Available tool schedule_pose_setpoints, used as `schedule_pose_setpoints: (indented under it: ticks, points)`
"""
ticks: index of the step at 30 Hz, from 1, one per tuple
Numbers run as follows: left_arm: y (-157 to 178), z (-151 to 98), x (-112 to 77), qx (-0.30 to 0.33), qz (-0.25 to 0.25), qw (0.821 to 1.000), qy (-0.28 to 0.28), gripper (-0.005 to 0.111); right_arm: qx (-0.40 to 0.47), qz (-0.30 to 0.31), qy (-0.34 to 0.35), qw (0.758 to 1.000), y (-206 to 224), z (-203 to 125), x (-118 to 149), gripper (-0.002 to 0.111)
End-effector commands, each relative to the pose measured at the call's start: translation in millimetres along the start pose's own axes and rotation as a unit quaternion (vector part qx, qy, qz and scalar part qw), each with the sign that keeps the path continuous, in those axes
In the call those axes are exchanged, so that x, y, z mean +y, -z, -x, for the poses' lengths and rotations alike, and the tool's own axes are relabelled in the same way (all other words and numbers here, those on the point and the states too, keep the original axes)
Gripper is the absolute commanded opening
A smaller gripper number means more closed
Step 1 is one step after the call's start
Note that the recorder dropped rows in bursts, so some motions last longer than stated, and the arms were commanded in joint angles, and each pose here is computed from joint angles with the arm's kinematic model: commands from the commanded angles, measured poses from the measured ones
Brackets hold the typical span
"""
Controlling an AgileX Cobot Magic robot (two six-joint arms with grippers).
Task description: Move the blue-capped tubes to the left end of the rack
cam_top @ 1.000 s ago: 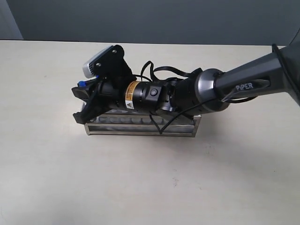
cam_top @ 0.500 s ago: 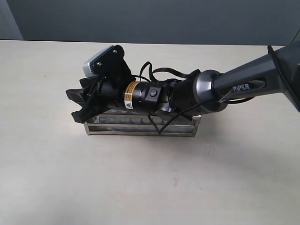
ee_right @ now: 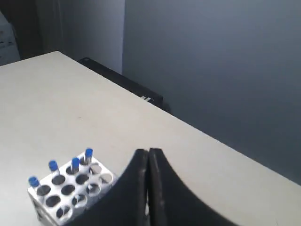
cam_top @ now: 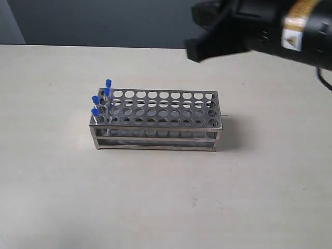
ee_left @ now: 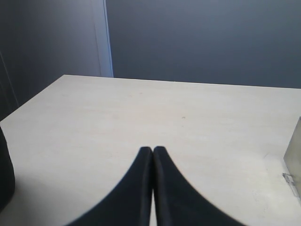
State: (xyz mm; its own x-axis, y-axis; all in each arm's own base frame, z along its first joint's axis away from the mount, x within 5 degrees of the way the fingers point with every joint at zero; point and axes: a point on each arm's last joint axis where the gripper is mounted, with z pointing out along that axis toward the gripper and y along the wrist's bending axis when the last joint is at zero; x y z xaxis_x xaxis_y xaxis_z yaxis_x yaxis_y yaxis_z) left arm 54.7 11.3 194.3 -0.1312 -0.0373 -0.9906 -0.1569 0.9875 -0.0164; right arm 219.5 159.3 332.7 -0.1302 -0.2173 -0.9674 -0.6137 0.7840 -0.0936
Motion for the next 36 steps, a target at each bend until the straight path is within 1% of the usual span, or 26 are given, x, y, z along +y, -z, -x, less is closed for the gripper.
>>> schedule_pose_setpoints:
  ticks: [1, 3, 6, 9, 10, 11, 16, 18, 20, 22, 24, 26, 28, 29, 31, 33, 36]
  points:
    - [0.0, -1.1, -0.4, 0.001, -0.004, 1.000, 0.001, 0.000, 0.024, -0.029, -0.057, 0.998, 58.9, -29.8, -2.8, 0.000]
    - [0.0, -1.1, -0.4, 0.001, -0.004, 1.000, 0.001, 0.000, 0.038, -0.039, -0.080, 0.995, 77.6, -42.3, -2.7, 0.000]
    - [0.0, -1.1, -0.4, 0.001, -0.004, 1.000, 0.001, 0.000, 0.054, -0.055, -0.083, 0.994, 97.0, -52.2, -4.0, 0.000]
    - [0.0, -1.1, -0.4, 0.001, -0.004, 1.000, 0.001, 0.000, 0.077, -0.081, -0.065, 0.992, 111.9, -55.3, -8.3, 0.000]
    - [0.0, -1.1, -0.4, 0.001, -0.004, 1.000, 0.001, 0.000, 0.072, -0.083, -0.093, 0.990, 116.4, -54.6, -8.2, 0.000]
    - [0.0, -1.1, -0.4, 0.001, -0.004, 1.000, 0.001, 0.000, 0.068, -0.087, -0.104, 0.988, 120.0, -54.0, -8.6, 0.000]
    - [0.0, -0.9, -0.6, 0.000, -0.005, 1.000, 0.002, 0.000, 0.029, -0.098, -0.081, 0.991, 136.3, -57.1, -11.0, 0.000]
    - [0.0, -1.1, -0.5, 0.001, -0.004, 1.000, 0.001, 0.000, 0.002, -0.122, -0.095, 0.988, 138.9, -68.9, -17.1, 0.000]
    - [0.0, -1.1, -0.5, 0.001, -0.004, 1.000, 0.001, 0.000, -0.037, -0.159, -0.144, 0.976, 141.5, -85.4, -25.9, 0.000]
    - [0.0, -1.1, -0.5, 0.001, -0.004, 1.000, 0.001, 0.000, -0.063, -0.196, -0.203, 0.957, 146.0, -109.0, -31.6, 0.000]
    - [0.0, -1.1, -0.5, 0.001, -0.004, 1.000, 0.001, 0.000, -0.075, -0.232, -0.233, 0.941, 152.7, -137.3, -32.3, 0.000]
    - [0.0, -1.1, -0.5, 0.001, -0.004, 1.000, 0.001, 0.000, -0.067, -0.257, -0.239, 0.934, 158.5, -163.7, -28.5, 0.000]
    - [0.0, -1.1, -0.5, 0.001, -0.004, 1.000, 0.001, 0.000, -0.070, -0.278, -0.241, 0.927, 164.6, -181.4, -24.8, 0.000]
    - [0.0, -1.1, -0.5, 0.001, -0.004, 1.000, 0.001, 0.000, -0.085, -0.285, -0.236, 0.925, 168.0, -179.6, -24.5, 0.000]
    - [0.0, -1.1, -0.5, 0.001, -0.004, 1.000, 0.001, 0.000, -0.065, -0.314, -0.242, 0.916, 174.6, -186.0, -24.2, 0.000]
    - [0.0, -1.1, -0.5, 0.001, -0.004, 1.000, 0.001, 0.000, -0.064, -0.332, -0.226, 0.913, 179.6, -187.5, -23.6, 0.000]
    - [0.0, -1.1, -0.5, 0.001, -0.004, 1.000, 0.001, 0.000, -0.032, -0.366, -0.230, 0.901, 187.0, -196.6, -22.2, 0.000]
